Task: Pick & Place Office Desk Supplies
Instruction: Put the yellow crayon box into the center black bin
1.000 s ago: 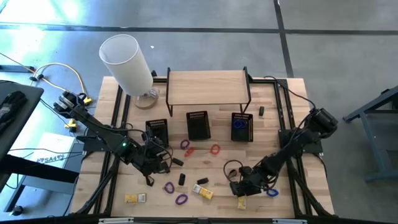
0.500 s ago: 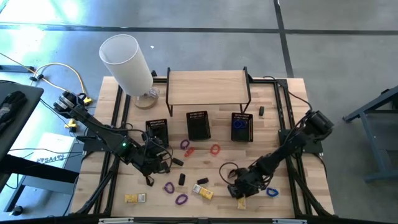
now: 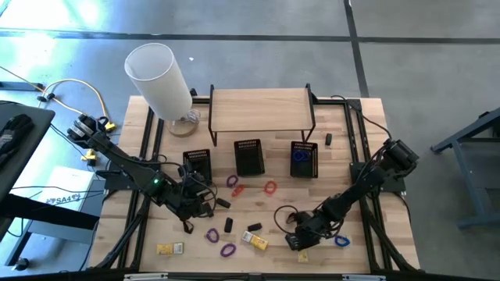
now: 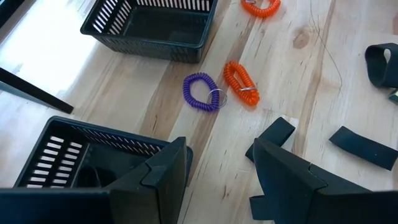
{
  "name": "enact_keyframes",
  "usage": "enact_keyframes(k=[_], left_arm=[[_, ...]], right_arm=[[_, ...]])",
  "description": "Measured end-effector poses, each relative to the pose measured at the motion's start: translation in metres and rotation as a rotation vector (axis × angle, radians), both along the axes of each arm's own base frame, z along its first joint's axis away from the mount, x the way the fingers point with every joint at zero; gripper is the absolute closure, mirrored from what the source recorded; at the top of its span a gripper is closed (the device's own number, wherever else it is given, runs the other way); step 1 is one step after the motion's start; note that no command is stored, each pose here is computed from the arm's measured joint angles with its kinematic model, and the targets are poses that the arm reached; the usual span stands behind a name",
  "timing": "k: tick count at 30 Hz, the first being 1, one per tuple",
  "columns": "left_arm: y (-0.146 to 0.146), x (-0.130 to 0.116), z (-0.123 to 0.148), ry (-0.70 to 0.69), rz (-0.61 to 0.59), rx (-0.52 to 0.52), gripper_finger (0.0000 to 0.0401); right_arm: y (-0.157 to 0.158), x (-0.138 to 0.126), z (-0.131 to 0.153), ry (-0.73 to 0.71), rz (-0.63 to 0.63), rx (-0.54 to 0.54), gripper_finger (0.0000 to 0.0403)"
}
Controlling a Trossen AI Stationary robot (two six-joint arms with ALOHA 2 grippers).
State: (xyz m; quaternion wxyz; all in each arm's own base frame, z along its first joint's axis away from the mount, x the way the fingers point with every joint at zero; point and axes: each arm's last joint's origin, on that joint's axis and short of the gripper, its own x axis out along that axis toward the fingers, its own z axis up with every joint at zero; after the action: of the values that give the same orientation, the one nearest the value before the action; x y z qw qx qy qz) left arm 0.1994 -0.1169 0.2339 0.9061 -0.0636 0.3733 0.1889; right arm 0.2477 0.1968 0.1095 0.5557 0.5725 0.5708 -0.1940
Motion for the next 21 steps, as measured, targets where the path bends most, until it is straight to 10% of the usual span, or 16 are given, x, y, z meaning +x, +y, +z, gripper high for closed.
enact_keyframes(k=[21], left_arm=[[-0.003,0.004,0.003,-0.051,0.0,-0.037,0.0223]], right_arm=[[-0.061,0.044,0.09,-0.774,0.109,-0.303,0.037]])
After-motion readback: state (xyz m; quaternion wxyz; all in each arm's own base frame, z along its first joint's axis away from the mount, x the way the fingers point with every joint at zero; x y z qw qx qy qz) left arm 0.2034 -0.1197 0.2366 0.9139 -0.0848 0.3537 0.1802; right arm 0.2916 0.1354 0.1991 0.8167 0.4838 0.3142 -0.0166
